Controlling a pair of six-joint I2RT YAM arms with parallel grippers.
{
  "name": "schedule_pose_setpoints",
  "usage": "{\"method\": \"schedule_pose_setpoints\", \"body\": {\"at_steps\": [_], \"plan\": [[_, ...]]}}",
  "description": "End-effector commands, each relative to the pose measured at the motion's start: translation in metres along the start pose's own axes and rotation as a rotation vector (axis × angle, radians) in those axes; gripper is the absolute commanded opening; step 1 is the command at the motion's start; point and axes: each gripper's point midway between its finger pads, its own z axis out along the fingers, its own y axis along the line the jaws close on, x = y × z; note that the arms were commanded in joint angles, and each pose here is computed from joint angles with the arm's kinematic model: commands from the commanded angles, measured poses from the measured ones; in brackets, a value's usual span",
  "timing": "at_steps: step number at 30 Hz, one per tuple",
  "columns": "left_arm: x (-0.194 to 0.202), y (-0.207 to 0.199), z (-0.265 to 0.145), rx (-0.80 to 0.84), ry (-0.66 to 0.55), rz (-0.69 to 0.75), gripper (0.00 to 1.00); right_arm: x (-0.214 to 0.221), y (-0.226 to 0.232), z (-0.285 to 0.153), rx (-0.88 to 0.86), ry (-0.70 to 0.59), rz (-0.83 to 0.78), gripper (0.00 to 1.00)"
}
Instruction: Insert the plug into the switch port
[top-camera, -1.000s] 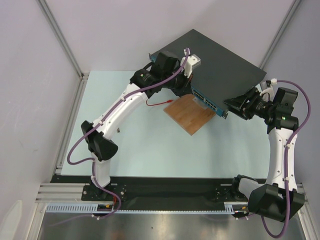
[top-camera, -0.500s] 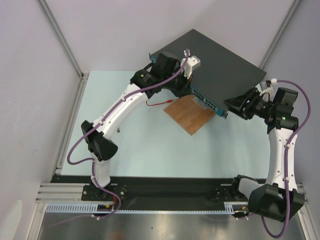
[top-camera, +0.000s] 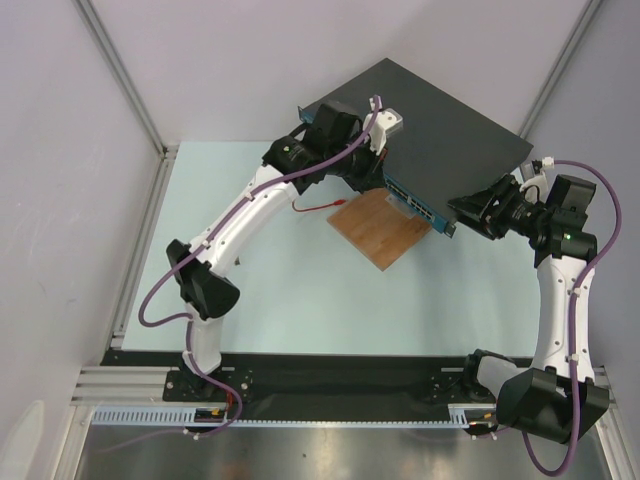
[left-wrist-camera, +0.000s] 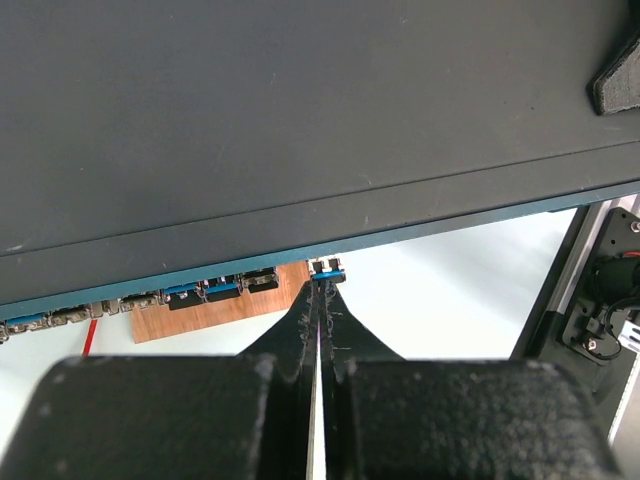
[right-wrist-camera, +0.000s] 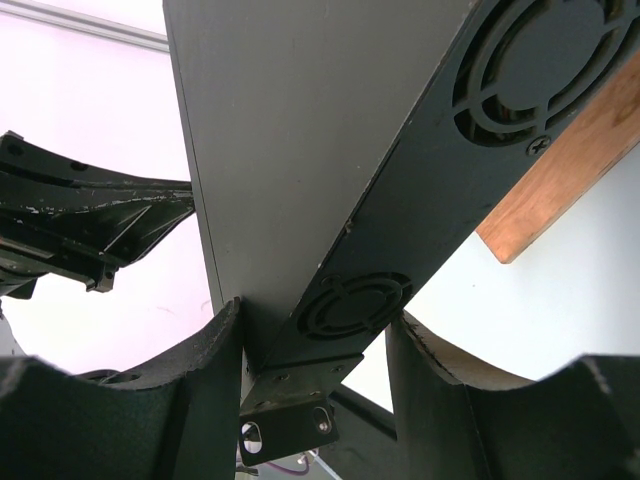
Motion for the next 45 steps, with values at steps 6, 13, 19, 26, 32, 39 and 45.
{"method": "schedule_pose_setpoints", "body": {"at_steps": [6, 13, 19, 26, 32, 39, 45], "plan": [[-0.016, -0.003, 0.016, 0.025, -0.083, -0.008, 0.0, 0.017, -0.008, 0.012, -0.039, 0.073, -0.267, 0.0], [-0.025, 0.01, 0.032, -0.028, -0.181, -0.007, 0.0, 0.017, -0.009, 0.015, -0.049, 0.082, -0.253, 0.0], [-0.045, 0.012, 0.04, -0.028, -0.285, -0.014, 0.0, 0.019, -0.008, 0.016, -0.052, 0.085, -0.252, 0.0], [-0.055, 0.009, 0.028, -0.025, -0.312, -0.015, 0.06, 0.014, -0.007, 0.015, -0.041, 0.07, -0.266, 0.0], [-0.046, 0.028, -0.016, -0.076, -0.308, 0.0, 0.21, 0.008, -0.009, 0.008, -0.021, 0.042, -0.275, 0.01], [-0.014, 0.059, -0.089, -0.186, -0.284, 0.004, 0.32, 0.006, -0.006, 0.001, -0.026, 0.037, -0.278, 0.18], [0.058, 0.115, -0.124, -0.387, -0.145, -0.061, 0.46, 0.0, -0.004, -0.006, -0.004, 0.021, -0.297, 0.67]]}}
